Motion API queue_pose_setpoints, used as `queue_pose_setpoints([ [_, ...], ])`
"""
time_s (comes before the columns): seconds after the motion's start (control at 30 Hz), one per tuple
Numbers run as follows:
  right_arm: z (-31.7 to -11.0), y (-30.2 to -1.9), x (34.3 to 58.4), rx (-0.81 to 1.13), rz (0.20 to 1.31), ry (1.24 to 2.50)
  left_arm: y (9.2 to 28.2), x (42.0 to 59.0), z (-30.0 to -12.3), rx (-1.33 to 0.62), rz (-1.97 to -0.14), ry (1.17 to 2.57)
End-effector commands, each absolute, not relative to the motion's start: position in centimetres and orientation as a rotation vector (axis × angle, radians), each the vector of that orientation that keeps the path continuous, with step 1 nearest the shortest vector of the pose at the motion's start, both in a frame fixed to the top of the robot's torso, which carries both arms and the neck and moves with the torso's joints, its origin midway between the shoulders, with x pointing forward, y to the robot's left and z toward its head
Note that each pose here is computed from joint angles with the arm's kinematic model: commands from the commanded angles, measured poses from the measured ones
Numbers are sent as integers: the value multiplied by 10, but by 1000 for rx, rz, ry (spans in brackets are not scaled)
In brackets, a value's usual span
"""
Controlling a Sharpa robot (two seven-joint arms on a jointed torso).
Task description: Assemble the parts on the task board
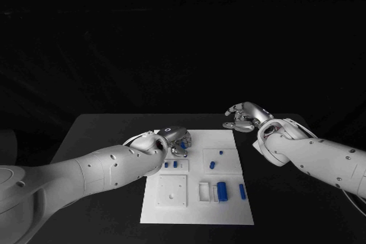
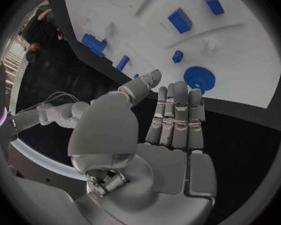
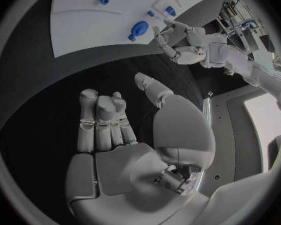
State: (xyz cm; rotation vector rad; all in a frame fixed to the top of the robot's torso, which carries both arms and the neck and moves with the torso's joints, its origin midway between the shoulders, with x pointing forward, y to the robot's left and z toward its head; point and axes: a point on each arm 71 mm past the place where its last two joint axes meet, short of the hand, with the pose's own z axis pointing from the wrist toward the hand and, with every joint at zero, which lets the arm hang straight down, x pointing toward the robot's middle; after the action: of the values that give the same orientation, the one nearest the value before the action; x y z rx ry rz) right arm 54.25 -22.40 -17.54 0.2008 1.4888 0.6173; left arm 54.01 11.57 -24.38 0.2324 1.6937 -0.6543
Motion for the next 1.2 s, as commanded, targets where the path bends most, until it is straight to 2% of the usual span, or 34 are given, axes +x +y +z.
queue_pose_setpoints([
  [0.03,-175,-221,542,184,631,1491,111,539,-248,306,-651,1698],
  [0.6,-175,-219,540,181,638,1493,112,541,-272,325,-585,1743],
  [1.2,-174,-217,539,173,642,1493,114,544,-275,334,-565,1736],
])
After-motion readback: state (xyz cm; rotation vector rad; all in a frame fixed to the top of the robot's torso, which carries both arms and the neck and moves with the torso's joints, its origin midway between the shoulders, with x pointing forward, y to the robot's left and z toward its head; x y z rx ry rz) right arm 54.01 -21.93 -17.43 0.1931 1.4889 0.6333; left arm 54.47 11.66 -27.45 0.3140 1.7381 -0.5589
